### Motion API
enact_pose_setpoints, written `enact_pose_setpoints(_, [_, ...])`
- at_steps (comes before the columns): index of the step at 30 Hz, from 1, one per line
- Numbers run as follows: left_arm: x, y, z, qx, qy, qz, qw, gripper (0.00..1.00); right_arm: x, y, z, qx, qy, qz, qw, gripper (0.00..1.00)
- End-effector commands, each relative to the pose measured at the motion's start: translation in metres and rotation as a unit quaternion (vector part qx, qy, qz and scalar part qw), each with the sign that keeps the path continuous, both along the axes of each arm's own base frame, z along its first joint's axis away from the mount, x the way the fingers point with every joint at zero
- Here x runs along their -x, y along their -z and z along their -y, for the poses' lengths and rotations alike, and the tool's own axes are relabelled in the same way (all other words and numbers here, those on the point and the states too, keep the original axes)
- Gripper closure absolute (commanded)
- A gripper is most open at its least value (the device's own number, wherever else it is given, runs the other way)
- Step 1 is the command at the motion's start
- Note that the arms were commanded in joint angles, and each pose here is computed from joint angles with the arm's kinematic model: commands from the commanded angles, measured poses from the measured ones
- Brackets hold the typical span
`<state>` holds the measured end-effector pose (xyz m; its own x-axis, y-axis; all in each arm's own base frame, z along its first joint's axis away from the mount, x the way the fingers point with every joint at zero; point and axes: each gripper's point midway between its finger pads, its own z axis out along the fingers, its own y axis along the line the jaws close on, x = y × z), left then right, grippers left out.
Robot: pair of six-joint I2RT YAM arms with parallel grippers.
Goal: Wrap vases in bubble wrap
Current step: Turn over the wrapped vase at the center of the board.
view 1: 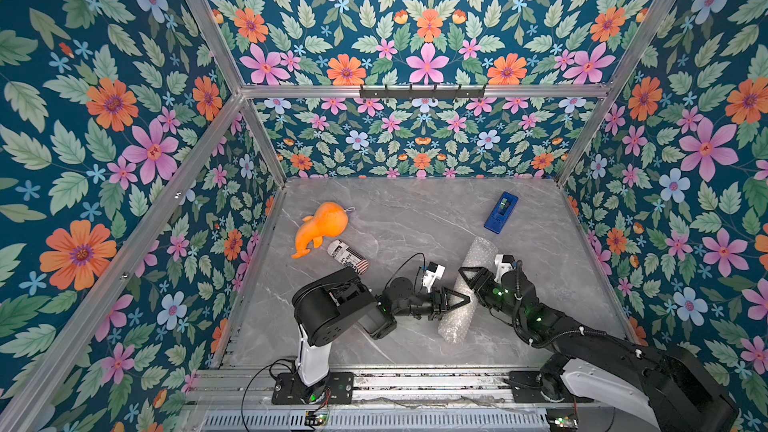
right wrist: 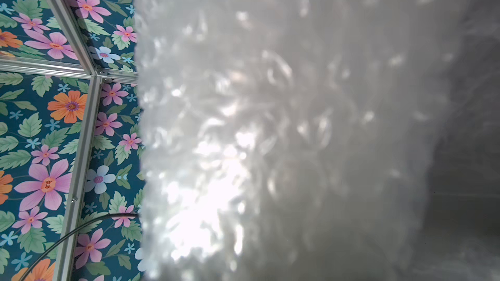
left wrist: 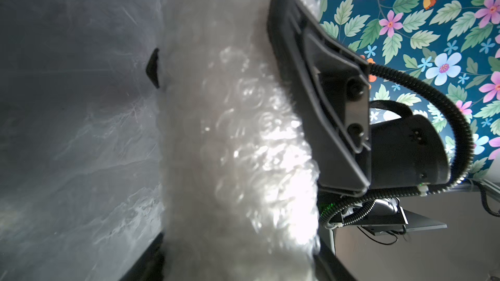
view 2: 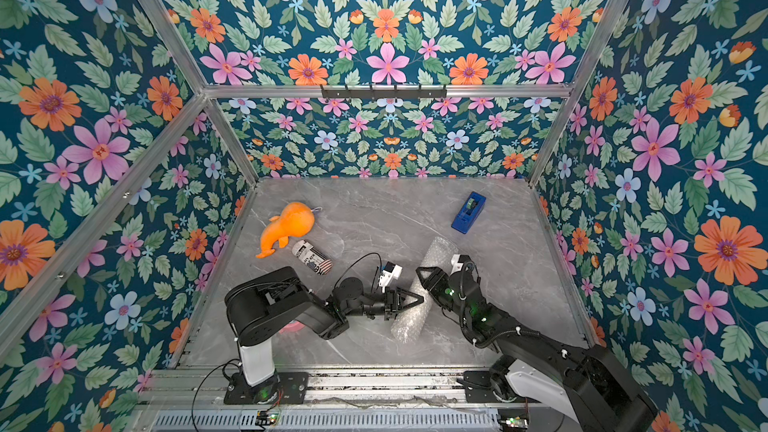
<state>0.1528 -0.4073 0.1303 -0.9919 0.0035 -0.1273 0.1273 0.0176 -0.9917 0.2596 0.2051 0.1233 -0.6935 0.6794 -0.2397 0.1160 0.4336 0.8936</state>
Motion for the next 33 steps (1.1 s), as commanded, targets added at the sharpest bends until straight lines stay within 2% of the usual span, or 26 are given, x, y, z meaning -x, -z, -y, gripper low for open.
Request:
enact_pose_setpoints(1, [0.013,-0.046,0.000,0.081,0.031,0.063,0.994,0.52,-0.001,-0.027,-0.014,-0.039,-0.024,0.031,0.998,0.47])
enact_pose_setpoints(5, [0.011,-0.034,-0.004,0.047,0.022,0.081,0.995,0.31,0.001,-0.018,-0.009,0.004,-0.015,0.011,1.000,0.50])
enact_pose_setpoints(7, [0.007,-0.023,-0.010,0.012,0.009,0.090,0.996,0.01,0.003,-0.014,-0.007,0.038,-0.015,0.000,0.999,0.50])
enact_pose_setpoints(10, [-0.001,-0.004,-0.021,-0.064,-0.016,0.132,0.989,0.01,0.006,-0.011,-0.003,0.085,-0.011,-0.012,0.996,0.51])
enact_pose_setpoints(13, [-0.008,0.014,-0.033,-0.158,-0.025,0.175,0.971,0.01,0.007,-0.005,0.001,0.125,-0.009,-0.031,0.992,0.51])
enact_pose_setpoints(19, [-0.024,0.044,-0.087,-0.343,-0.063,0.241,0.906,0.00,0.006,0.007,0.015,0.203,0.016,-0.081,0.976,0.55])
enact_pose_setpoints(22, [-0.035,0.054,-0.115,-0.434,-0.090,0.255,0.859,0.01,0.003,0.011,0.016,0.250,0.028,-0.107,0.962,0.54])
enact_pose_setpoints(24, [-0.041,0.044,-0.121,-0.469,-0.121,0.273,0.831,0.10,0.001,0.012,0.014,0.288,0.041,-0.121,0.949,0.53])
enact_pose_setpoints(25, [-0.039,0.037,-0.117,-0.469,-0.131,0.289,0.824,0.11,-0.002,0.014,0.010,0.298,0.041,-0.124,0.945,0.54])
enact_pose_setpoints(27, [-0.031,0.022,-0.105,-0.446,-0.142,0.320,0.823,0.10,-0.007,0.020,0.003,0.298,0.047,-0.138,0.943,0.56])
enact_pose_setpoints(28, [-0.027,0.017,-0.101,-0.431,-0.149,0.324,0.829,0.09,-0.011,0.024,-0.002,0.292,0.051,-0.141,0.945,0.57])
enact_pose_setpoints(31, [-0.020,0.013,-0.099,-0.380,-0.165,0.307,0.857,0.07,-0.016,0.031,-0.013,0.287,0.049,-0.154,0.944,0.58])
enact_pose_setpoints(33, [-0.020,0.013,-0.108,-0.382,-0.175,0.305,0.855,0.05,-0.018,0.035,-0.015,0.294,0.049,-0.162,0.941,0.58])
